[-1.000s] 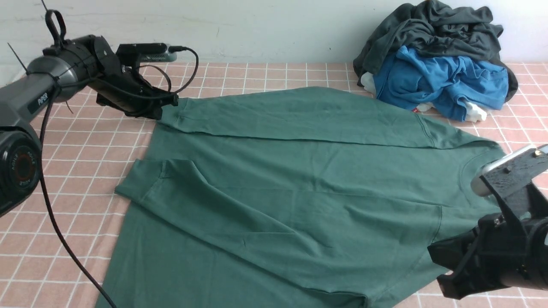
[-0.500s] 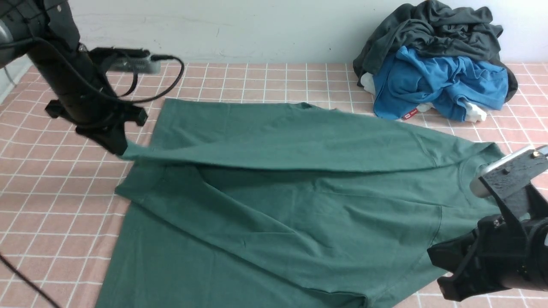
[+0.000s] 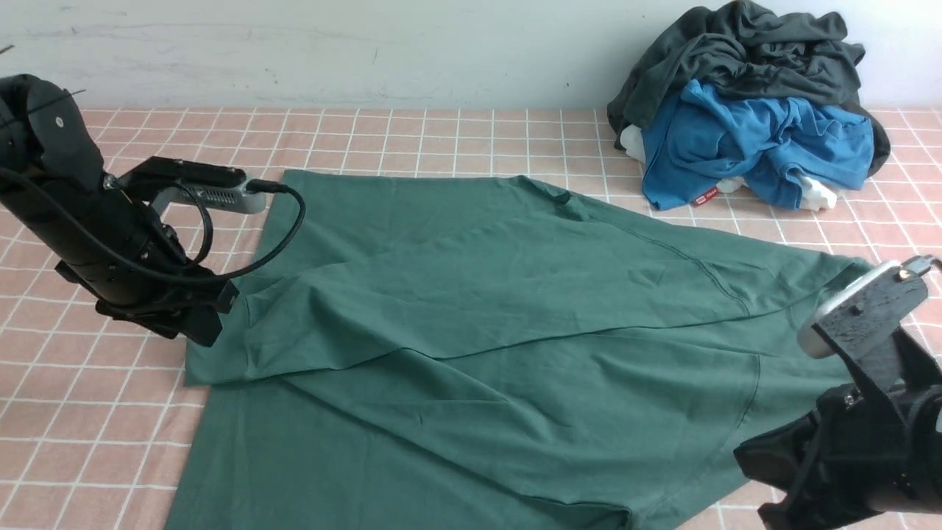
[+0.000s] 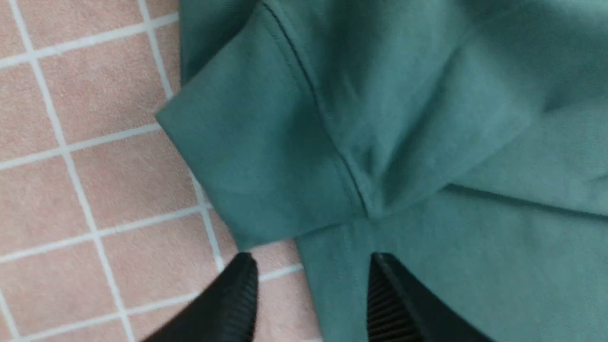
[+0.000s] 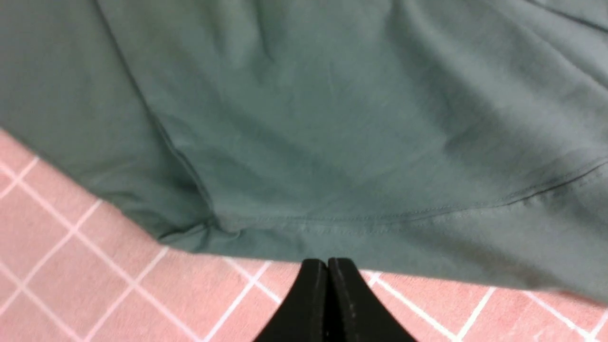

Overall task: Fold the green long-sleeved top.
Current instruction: Use the left arm to drag and drop the cuff onto the cuff closest to the left arm, then use both arms simultaneously to clamp the lower edge of the clothing fabric

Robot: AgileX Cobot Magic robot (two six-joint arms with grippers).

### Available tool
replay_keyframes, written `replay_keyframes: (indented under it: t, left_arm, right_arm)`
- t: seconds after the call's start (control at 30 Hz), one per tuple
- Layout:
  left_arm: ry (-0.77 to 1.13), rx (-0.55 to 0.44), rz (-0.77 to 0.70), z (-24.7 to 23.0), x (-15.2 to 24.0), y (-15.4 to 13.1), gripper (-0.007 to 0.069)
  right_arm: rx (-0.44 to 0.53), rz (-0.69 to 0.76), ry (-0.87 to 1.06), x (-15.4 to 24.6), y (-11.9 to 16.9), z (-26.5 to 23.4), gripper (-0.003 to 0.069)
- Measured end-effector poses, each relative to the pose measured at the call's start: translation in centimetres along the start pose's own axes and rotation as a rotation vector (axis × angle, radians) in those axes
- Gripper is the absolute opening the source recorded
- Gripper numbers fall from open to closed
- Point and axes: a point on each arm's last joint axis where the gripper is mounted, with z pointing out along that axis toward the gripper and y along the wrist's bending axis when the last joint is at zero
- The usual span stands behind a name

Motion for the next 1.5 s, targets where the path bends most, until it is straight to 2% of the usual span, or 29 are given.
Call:
replay_keyframes:
  t: [0.03,0.07,0.17,0.23,0.27,0.3,0.4,0.5,0.6,0.73,0.77,0.83,0.9,0.93,0.97,1.07,1.17,1.27,1.3,1.33,1.43,1.5]
  left_arm:
    - [0.008,0.008,-0.002,-0.1,0.1,-0.1,0.0369]
    - [0.031,0.034,-0.010,-0.5,0.9,-0.6,0.0428]
    - [0.100,0.050,0.039,0.1,3.0,-1.8,0.0463]
    - [0.147,0.053,0.165,1.1,4.9,-3.1,0.0472]
    - [0.150,0.053,0.182,1.3,5.1,-3.3,0.0472]
    - [0.166,0.057,0.354,2.2,6.6,-4.5,0.0472]
    - [0.215,0.092,0.644,3.7,9.3,-6.4,0.0472]
    - [0.264,0.125,0.793,4.8,11.2,-7.1,0.0472]
    - [0.265,0.126,0.856,5.3,11.9,-7.0,0.0468]
    - [0.248,0.107,0.879,5.6,12.1,-6.9,0.0423]
    - [0.234,0.081,0.900,5.7,12.3,-6.9,0.0365]
    - [0.222,0.061,0.922,5.8,12.4,-6.9,0.0297]
    - [0.204,0.035,0.949,5.9,12.5,-6.9,0.0179]
    - [0.202,0.033,0.953,5.9,12.5,-7.0,0.0168]
    - [0.193,0.022,0.970,5.8,12.5,-7.1,0.0092]
    - [0.170,0.004,1.002,5.3,12.5,-7.7,0.0018]
    - [0.123,-0.019,0.961,3.8,12.5,-8.1,0.0006]
    - [0.046,-0.048,0.803,1.1,12.6,-8.5,0.0006]
    - [0.041,-0.050,0.794,1.0,12.6,-8.5,0.0006]
    - [0.025,-0.055,0.712,0.2,12.9,-8.6,0.0006]
    - [0.013,-0.058,0.641,-0.6,13.2,-8.7,0.0006]
    - [-0.001,-0.061,0.581,-1.1,13.3,-8.8,0.0006]
  right_arm:
    - [-0.003,-0.003,0.004,0.0,0.0,0.0,-0.0014]
    - [-0.020,-0.015,0.017,0.2,0.2,0.0,-0.0014]
    - [-0.047,-0.029,0.023,0.2,0.4,0.0,-0.0014]
    - [-0.066,-0.044,0.022,0.2,0.6,0.0,-0.0014]
    - [-0.068,-0.050,0.022,0.2,0.6,0.0,-0.0014]
    - [-0.086,-0.068,0.021,0.2,0.8,0.0,-0.0014]
    - [-0.118,-0.096,0.015,0.2,1.1,-0.1,-0.0014]
    - [-0.134,-0.102,0.002,0.1,1.2,-0.1,-0.0014]
    - [-0.146,-0.104,-0.009,0.0,1.3,-0.1,-0.0014]
    - [-0.153,-0.103,-0.012,0.0,1.4,-0.1,-0.0014]
    - [-0.155,-0.104,-0.012,0.0,1.4,-0.1,-0.0014]
    - [-0.156,-0.105,-0.011,0.0,1.4,-0.1,-0.0014]
    - [-0.158,-0.103,-0.011,0.0,1.4,-0.1,-0.0014]
    - [-0.158,-0.102,-0.012,0.0,1.4,-0.1,-0.0014]
    - [-0.159,-0.101,-0.013,0.0,1.5,-0.1,-0.0014]
    - [-0.160,-0.117,-0.027,-0.1,1.6,-0.6,-0.0014]
    - [-0.153,-0.158,-0.060,-0.1,1.7,-1.3,-0.0014]
    - [-0.145,-0.204,-0.080,-0.4,1.8,-1.9,-0.0014]
    - [-0.144,-0.207,-0.081,-0.5,1.8,-1.9,-0.0014]
    - [-0.133,-0.244,-0.060,-1.0,1.5,-1.8,-0.0005]
    - [-0.108,-0.308,-0.025,-2.0,1.0,-1.4,0.0022]
    - [-0.062,-0.400,0.032,-3.4,-0.1,-0.5,0.0090]
